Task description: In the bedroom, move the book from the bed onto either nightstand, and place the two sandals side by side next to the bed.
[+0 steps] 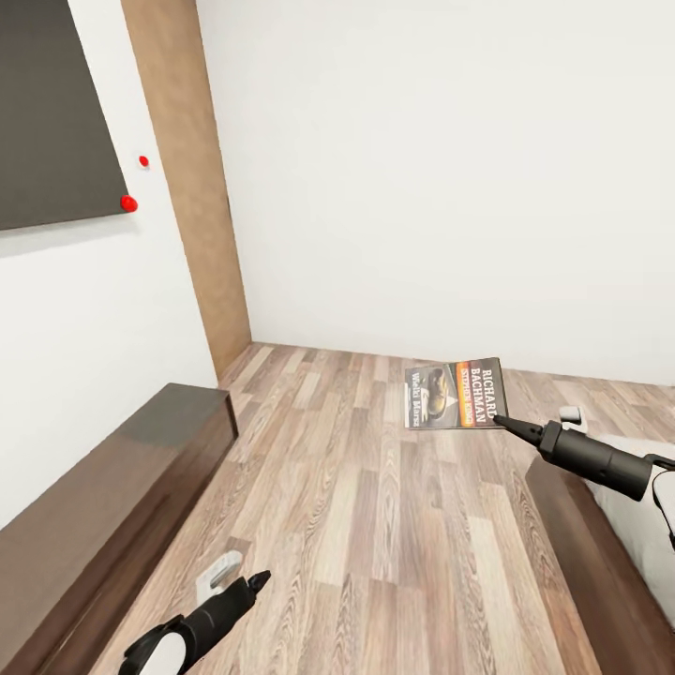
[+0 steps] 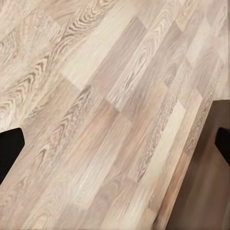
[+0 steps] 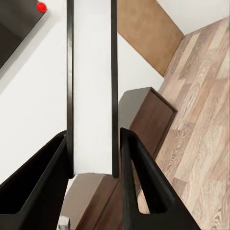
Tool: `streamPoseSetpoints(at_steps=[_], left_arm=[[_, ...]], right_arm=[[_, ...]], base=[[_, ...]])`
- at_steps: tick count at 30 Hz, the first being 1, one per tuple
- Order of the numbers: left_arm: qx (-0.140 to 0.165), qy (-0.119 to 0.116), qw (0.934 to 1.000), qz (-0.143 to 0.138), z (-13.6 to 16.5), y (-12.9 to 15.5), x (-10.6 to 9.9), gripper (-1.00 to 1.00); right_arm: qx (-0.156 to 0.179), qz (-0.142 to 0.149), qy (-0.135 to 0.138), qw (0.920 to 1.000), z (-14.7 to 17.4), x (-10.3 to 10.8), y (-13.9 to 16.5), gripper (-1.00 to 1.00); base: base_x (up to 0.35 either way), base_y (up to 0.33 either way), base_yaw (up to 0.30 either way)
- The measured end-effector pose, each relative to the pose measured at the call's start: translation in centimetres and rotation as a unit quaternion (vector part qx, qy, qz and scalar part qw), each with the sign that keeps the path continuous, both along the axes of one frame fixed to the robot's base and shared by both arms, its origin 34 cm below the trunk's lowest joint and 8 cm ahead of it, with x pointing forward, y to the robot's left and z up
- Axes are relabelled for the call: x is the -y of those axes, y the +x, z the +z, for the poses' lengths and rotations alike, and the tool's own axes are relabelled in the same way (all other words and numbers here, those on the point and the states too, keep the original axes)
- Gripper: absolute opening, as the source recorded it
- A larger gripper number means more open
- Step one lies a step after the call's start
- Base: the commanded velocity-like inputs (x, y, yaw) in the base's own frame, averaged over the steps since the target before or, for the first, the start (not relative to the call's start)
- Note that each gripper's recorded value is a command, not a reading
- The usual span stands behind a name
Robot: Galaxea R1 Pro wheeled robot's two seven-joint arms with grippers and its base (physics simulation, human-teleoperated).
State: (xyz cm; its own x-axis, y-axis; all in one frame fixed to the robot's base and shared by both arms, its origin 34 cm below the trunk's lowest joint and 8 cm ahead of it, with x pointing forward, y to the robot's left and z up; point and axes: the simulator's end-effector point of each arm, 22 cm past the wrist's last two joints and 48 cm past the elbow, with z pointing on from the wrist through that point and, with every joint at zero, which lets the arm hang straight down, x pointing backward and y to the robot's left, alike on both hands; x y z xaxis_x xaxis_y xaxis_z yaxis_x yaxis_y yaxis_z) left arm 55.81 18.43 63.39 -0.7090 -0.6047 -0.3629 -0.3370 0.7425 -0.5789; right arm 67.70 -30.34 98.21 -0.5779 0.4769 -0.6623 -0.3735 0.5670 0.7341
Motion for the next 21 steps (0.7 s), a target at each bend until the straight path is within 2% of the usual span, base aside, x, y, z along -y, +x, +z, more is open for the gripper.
streamPoseSetpoints(at_steps=[8, 21], left_arm=[[-0.002, 0.0, 1.0, 0.0, -0.17, -0.11, 0.03, 1.0], [-0.003, 0.0, 1.0, -0.001, -0.27, -0.2, 0.18, 1.0]], right_arm=[[-0.001, -0.001, 0.0, 1.0, -0.12, 0.03, 0.06, -1.0], [0.001, -0.001, 0.002, 1.0, -0.02, -0.04, 0.06, -1.0]], base=[[0.33, 0.0, -0.217], [0.329, 0.0, -0.023]])
